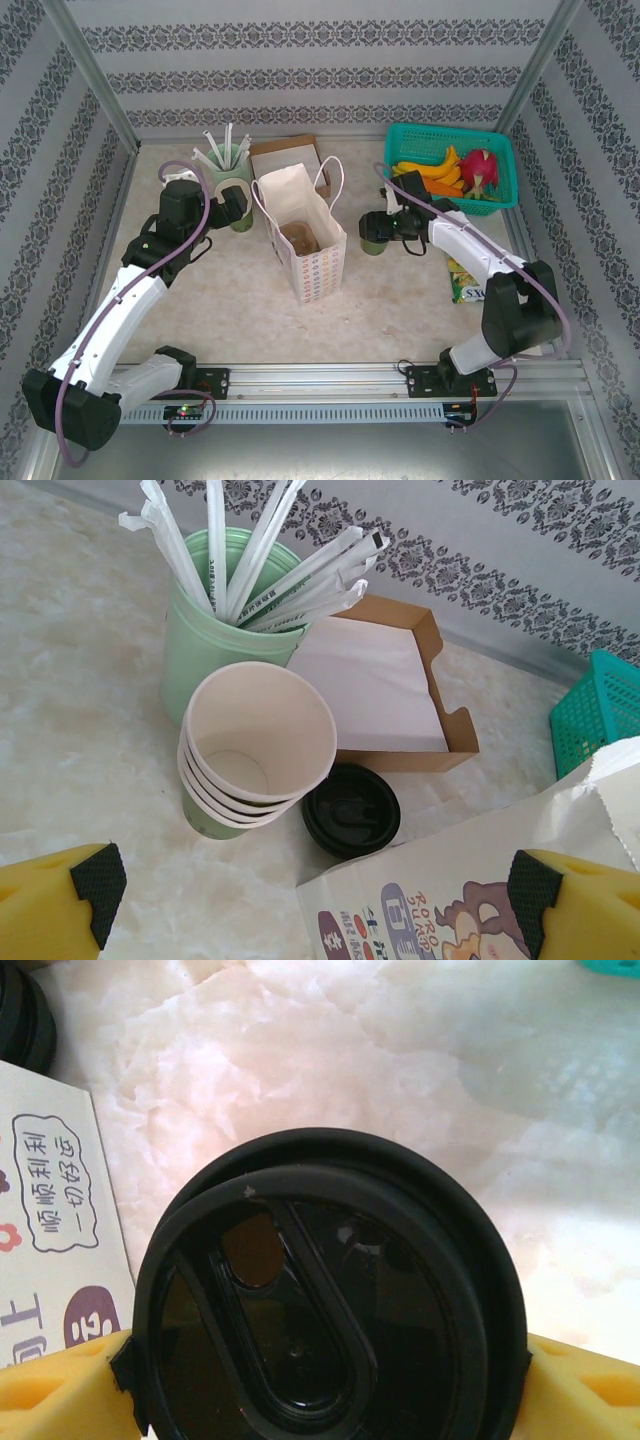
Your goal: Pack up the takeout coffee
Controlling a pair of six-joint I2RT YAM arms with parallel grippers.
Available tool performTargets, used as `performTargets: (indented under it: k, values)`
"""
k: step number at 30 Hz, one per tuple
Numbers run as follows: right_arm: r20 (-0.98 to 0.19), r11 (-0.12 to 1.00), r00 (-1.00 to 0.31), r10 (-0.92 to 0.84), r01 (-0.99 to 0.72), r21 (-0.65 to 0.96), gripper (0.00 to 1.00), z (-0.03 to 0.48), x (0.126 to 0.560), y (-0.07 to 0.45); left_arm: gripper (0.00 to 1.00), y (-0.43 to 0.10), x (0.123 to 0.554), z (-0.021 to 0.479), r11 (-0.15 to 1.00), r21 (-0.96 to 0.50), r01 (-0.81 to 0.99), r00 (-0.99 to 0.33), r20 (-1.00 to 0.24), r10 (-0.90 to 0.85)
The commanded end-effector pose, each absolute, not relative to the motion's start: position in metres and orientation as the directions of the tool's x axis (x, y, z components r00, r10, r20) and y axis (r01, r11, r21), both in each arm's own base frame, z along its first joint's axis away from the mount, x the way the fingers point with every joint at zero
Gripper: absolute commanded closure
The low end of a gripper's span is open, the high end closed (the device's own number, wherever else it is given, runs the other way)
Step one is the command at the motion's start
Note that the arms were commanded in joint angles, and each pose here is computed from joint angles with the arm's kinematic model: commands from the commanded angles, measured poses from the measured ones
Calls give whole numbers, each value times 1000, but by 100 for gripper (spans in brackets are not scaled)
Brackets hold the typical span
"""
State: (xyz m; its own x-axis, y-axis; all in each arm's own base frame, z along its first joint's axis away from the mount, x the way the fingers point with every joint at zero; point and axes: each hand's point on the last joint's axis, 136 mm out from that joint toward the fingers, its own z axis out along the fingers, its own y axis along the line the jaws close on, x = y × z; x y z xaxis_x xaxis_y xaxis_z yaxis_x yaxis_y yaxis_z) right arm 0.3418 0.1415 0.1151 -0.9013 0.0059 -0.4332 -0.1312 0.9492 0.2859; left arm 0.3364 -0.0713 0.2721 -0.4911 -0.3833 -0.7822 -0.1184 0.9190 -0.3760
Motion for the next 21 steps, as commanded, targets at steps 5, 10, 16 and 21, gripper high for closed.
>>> performTargets:
  k: [5,10,16,21]
  values:
    - [-314,959,-949,6,-84,270,16,97,308,136,0,-73,342,289,925,-371,-81,-455,-812,-365]
    - [-308,952,-951,17,-79,295,11,108,319,143,0,-73,342,287,927,-366,-85,-461,-810,-362]
    - [-291,957,-956,32,-55,284,4,118,324,143,0,-68,341,287,937,-337,-97,-460,-819,-342]
    - [-231,968,-971,57,-2,249,2,120,322,138,0,-69,342,285,939,-330,-98,-465,-819,-336]
